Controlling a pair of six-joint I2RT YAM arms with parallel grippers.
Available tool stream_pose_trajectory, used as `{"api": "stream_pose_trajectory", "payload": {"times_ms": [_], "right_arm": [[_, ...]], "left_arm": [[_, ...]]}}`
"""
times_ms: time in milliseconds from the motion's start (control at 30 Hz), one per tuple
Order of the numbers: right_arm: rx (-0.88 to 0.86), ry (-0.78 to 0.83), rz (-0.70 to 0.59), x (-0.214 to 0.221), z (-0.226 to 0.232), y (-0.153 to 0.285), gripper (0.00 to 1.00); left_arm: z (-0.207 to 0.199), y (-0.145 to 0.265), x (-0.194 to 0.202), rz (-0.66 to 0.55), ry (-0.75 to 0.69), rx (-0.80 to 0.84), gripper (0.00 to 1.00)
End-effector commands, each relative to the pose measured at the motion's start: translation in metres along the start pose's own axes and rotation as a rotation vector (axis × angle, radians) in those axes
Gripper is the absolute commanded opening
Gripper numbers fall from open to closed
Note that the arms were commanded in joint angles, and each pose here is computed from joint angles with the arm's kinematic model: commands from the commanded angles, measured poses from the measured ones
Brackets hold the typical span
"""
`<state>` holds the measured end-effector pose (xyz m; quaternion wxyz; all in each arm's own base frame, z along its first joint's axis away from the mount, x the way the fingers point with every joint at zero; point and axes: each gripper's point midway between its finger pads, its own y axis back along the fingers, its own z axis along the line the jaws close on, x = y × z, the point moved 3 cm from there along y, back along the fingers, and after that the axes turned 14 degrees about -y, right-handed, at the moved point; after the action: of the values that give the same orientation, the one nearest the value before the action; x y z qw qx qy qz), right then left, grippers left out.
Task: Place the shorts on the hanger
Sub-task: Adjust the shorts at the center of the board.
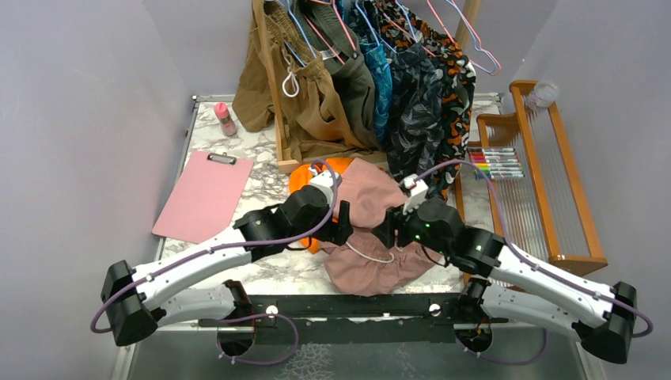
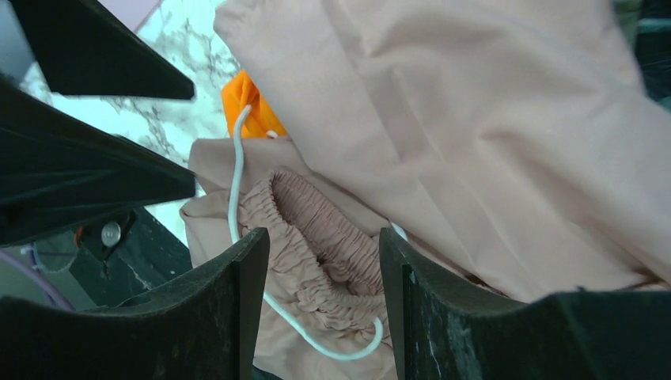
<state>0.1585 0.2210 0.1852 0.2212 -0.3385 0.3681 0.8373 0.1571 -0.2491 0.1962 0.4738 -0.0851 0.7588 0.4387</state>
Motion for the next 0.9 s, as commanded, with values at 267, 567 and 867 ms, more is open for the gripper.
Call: {"api": "stream_pose_trajectory", "payload": {"times_ms": [267, 567, 867], "right_arm": [[0.069, 0.004, -0.146, -0.027, -0.016, 0.044, 0.57], [0.055, 0.001, -0.168, -0.031, -0.015, 0.053, 0.57], [0.051, 0.0, -0.175, -0.032, -0.015, 0.054, 0.57]], "left_arm": [[-0.033, -0.041, 0.013, 0.147, 0.022, -0.007, 0.78], [-0.024, -0.06, 0.035, 0.227, -0.001, -0.089, 0.71], [-0.019, -0.056, 0.024, 0.179, -0.019, -0.115, 0.08]]}}
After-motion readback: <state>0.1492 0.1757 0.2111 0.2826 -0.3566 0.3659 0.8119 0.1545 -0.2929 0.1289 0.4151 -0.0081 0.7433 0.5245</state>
